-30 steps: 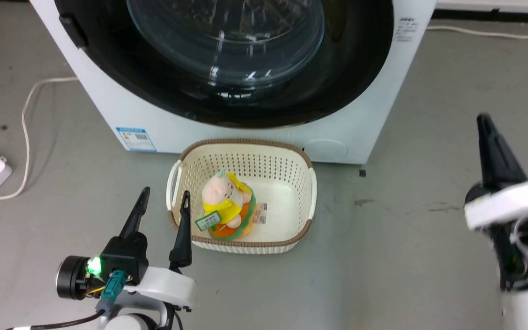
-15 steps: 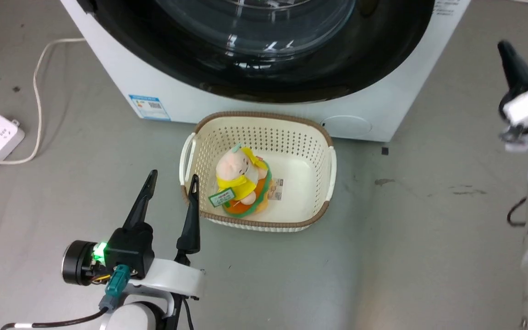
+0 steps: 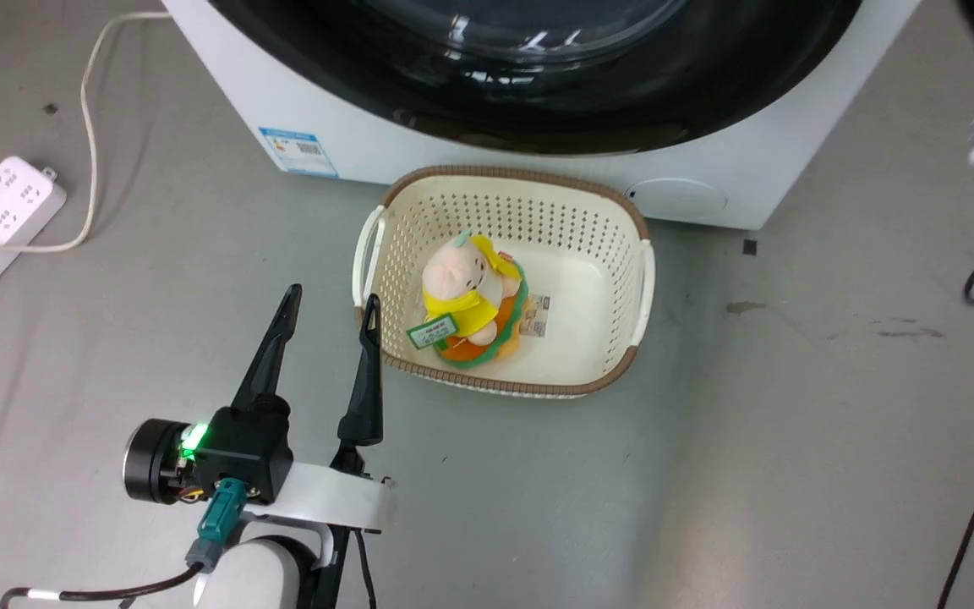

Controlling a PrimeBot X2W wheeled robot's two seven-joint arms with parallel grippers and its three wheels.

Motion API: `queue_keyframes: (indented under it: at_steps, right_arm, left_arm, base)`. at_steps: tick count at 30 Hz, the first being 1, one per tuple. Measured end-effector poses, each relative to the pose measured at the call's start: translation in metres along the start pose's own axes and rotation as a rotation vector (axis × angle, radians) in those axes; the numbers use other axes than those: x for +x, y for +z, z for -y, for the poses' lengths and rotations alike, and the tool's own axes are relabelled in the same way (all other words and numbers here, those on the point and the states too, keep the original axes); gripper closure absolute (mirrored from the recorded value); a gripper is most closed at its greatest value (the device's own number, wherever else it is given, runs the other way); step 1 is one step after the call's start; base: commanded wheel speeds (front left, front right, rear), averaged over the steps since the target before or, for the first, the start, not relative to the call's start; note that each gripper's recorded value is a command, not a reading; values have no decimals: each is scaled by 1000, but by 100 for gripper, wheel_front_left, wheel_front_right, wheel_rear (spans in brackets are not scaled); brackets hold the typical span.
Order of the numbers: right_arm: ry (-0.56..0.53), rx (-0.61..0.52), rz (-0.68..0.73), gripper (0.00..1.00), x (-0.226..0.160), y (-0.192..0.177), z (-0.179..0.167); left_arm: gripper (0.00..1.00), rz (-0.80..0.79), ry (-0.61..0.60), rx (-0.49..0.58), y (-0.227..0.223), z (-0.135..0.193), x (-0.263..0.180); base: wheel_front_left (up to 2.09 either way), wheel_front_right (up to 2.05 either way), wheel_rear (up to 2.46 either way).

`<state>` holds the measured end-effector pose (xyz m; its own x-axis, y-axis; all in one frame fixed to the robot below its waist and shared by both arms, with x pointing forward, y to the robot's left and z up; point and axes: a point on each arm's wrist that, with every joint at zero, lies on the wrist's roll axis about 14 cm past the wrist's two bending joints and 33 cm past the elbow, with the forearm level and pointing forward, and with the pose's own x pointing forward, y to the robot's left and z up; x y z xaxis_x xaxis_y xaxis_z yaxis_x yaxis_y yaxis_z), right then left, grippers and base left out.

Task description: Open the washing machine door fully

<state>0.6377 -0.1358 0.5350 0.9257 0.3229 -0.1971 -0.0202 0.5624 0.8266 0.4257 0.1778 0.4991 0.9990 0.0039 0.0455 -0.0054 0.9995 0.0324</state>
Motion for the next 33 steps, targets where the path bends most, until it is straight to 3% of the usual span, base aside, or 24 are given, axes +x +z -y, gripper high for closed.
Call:
queue_keyframes:
  at_steps: [19,33]
  right_arm:
    - [45,203,-238,100,57,-12,-17]
    - [103,315,-456,100,67,-41,-32]
  left_arm:
    - [0,-12,19,7,-15,-5,9]
    - [0,20,28,7,-12,-7,16]
  base:
    - [0,0,0]
    - [0,0,0]
